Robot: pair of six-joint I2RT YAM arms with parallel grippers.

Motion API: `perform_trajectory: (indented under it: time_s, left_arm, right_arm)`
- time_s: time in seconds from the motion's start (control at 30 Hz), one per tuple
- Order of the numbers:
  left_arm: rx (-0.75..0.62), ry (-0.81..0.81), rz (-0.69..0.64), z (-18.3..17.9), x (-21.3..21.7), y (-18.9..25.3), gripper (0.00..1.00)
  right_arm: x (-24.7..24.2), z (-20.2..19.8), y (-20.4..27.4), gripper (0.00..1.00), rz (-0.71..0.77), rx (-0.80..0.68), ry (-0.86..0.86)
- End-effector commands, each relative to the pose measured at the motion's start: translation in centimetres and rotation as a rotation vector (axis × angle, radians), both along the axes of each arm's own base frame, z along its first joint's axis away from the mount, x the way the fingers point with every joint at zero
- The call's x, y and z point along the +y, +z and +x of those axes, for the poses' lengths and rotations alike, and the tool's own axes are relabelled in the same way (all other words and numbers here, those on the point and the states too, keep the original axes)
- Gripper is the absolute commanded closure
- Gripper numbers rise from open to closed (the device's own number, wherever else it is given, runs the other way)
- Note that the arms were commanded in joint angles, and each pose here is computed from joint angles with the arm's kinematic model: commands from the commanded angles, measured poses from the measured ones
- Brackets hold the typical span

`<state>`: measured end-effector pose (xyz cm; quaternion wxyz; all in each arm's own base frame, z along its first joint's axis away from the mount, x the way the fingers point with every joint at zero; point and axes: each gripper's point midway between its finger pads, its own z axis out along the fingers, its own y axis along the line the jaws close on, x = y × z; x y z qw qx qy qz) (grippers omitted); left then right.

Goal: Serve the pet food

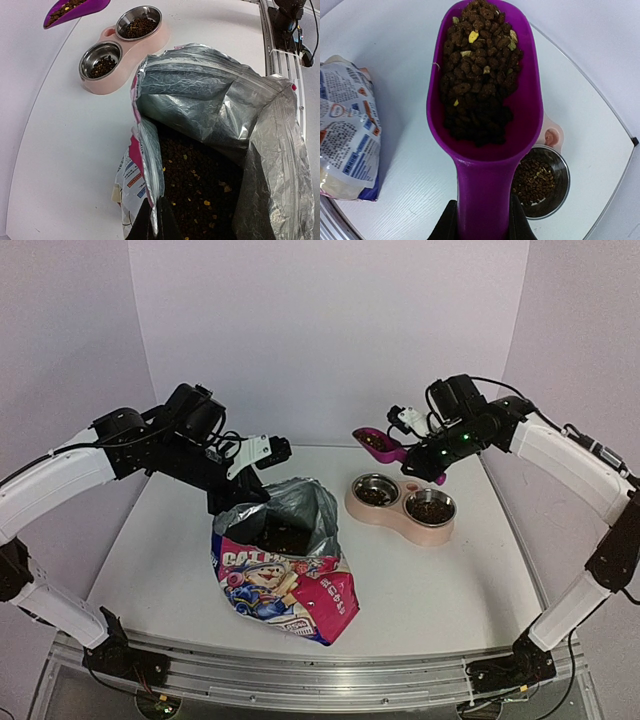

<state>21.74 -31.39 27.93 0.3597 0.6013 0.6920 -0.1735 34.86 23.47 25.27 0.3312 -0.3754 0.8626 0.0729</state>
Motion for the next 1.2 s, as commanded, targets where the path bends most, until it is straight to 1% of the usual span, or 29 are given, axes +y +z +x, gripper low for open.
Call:
perform_trajectory:
  time_s: [0.0, 0.33, 0.53, 0.63, 1.0, 1.17]
  left_arm:
    - [0.036, -0.009, -0.014, -1.0, 0.4, 0.1, 1.0]
    - [0.032, -0.018, -0.013, -1.2, 0.5, -0.1, 1.0]
    - [0.027, -0.025, -0.015, -1.2, 0.5, -0.1, 1.0]
    - [0.024, -0.023, -0.014, -1.1, 0.6, -0.1, 1.0]
    - [0.019, -0.024, -0.014, -0.8, 0.4, 0.1, 1.0]
    - [0.004, -0.019, -0.016, -0.3, 0.3, 0.4, 1.0]
  right_arm:
    - [-2.6, 1.7, 0.1, 1.0, 0.048, -0.052, -0.027]
    - [-10.5, 1.6, -3.4, 1.0, -0.012, -0.093, -0.084]
    - [-14.5, 1.0, -6.0, 1.0, -0.112, -0.07, -0.12]
    - [-16.3, 0.6, -7.4, 1.0, -0.197, -0.062, -0.136]
    - [-17.8, 1.0, -9.2, 1.0, -0.323, -0.036, -0.122]
    - [-18.6, 0.4, -10.1, 1.0, -0.395, -0.019, -0.097]
